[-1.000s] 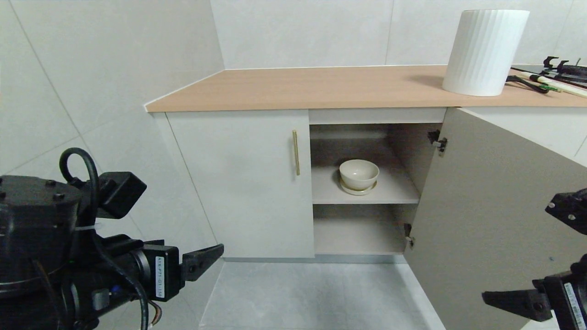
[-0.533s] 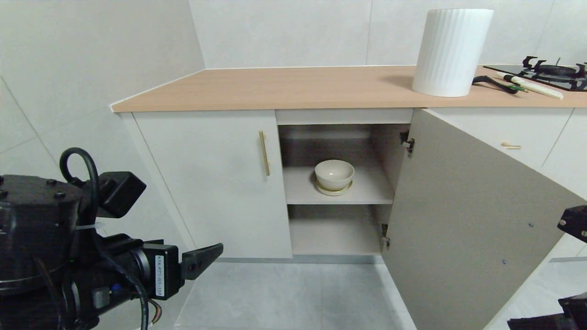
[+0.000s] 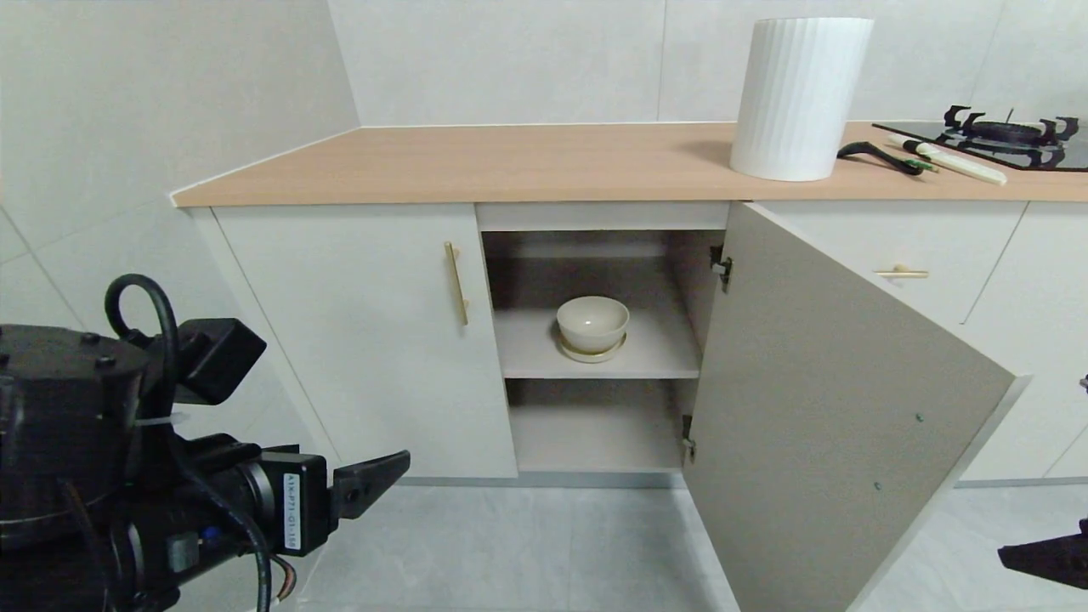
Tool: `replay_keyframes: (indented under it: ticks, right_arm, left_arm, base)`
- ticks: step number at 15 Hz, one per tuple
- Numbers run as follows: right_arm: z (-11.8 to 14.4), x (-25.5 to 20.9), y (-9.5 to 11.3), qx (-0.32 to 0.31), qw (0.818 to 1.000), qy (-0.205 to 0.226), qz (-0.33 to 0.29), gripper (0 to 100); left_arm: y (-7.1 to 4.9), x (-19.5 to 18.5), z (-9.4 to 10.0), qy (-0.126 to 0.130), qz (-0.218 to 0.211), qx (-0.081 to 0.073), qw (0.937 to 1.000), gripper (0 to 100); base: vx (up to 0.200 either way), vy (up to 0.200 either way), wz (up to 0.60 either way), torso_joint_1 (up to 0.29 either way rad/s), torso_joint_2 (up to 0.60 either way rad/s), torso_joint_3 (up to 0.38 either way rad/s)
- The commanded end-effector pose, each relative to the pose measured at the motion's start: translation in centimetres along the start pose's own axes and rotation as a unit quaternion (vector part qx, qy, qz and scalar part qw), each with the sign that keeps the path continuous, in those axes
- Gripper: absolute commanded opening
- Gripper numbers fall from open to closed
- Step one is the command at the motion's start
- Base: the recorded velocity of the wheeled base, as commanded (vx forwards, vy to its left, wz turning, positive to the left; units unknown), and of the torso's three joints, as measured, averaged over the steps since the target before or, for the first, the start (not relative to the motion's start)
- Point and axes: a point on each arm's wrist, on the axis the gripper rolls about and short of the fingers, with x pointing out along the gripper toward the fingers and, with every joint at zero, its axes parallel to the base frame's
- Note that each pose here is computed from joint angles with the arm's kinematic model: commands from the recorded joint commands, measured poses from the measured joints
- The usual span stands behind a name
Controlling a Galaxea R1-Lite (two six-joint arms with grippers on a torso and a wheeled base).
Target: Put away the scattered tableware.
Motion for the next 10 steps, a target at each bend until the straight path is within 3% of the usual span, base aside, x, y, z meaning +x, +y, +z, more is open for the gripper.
replay_keyframes:
  ticks: [1,10]
  right_arm:
    - [1.0,1.0,-1.4,0.034,0.999,-0.008,-0.039,100]
    - [4.7,4.7,-2.2,0.13,0.987,-0.069,-0.06,100]
  left_arm:
    - [0.0,0.0,0.0,0.0,0.0,0.0,1.0,100]
    - [0.0,0.0,0.0,-0.001,0.0,0.0,1.0,100]
  base:
    - [0.0,0.0,0.0,0.0,0.0,0.0]
    - [0.0,0.0,0.0,0.0,0.0,0.0]
